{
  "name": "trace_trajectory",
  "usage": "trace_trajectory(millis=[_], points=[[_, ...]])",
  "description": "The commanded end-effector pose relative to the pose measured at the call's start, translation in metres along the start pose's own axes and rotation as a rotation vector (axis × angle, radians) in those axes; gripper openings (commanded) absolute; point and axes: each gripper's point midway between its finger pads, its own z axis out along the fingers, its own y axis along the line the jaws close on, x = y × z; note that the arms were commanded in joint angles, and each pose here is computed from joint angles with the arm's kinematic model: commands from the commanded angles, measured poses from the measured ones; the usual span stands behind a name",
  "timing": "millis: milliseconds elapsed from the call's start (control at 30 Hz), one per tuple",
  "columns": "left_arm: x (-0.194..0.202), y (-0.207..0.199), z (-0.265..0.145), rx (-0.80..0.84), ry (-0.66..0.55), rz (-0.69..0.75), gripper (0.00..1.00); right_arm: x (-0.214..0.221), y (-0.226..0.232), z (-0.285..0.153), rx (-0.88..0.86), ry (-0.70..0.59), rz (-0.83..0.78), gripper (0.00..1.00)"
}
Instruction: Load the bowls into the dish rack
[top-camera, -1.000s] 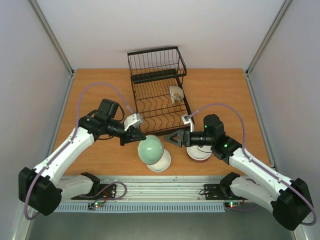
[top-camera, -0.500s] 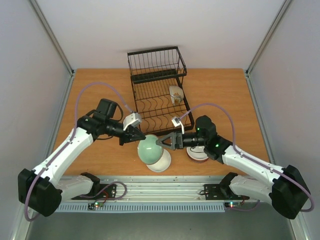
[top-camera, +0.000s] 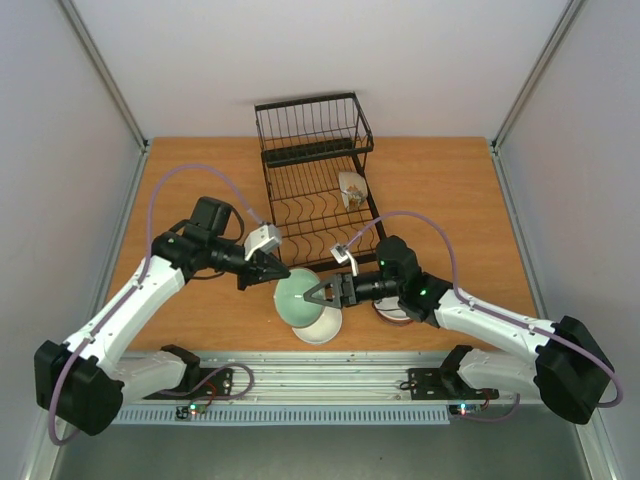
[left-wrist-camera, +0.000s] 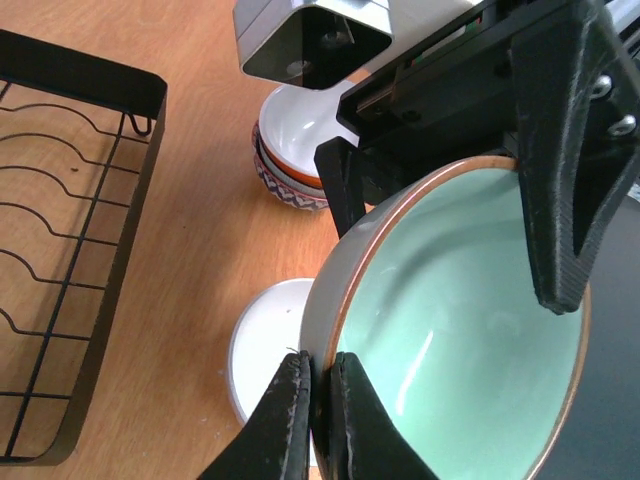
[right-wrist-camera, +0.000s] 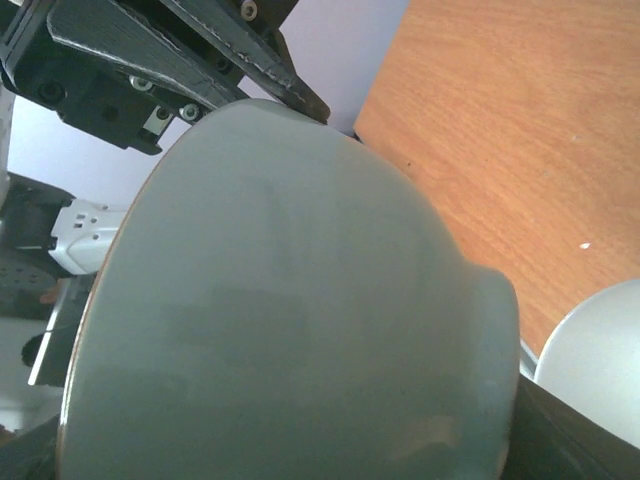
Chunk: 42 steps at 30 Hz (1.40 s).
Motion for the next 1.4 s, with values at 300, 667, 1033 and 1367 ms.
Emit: trace_trajectory(millis=[300, 667, 1033, 1367], points=[[-0.014, -0.002, -0.005, -0.005, -0.056, 0.047, 0.0, -0.009, 0.021, 0.0, -0.05, -0.02, -0.071, 0.01], [-0.016, 0.01, -0.012, -0.14, -0.077, 0.072, 0.8, -0.043, -0.004, -0.017, 0.333, -0.077, -0.19, 0.01], [-0.006, 0.03, -0.019, -0.296, -0.067, 0.094, 0.81, -0.131, -0.069, -0.037, 0.921, -0.137, -0.394, 0.01], [0.005, 0.03, -0.018, -0.306, -0.054, 0.097, 0.81, -0.218, -0.11, -0.028, 1.271, -0.149, -0.556, 0.01]])
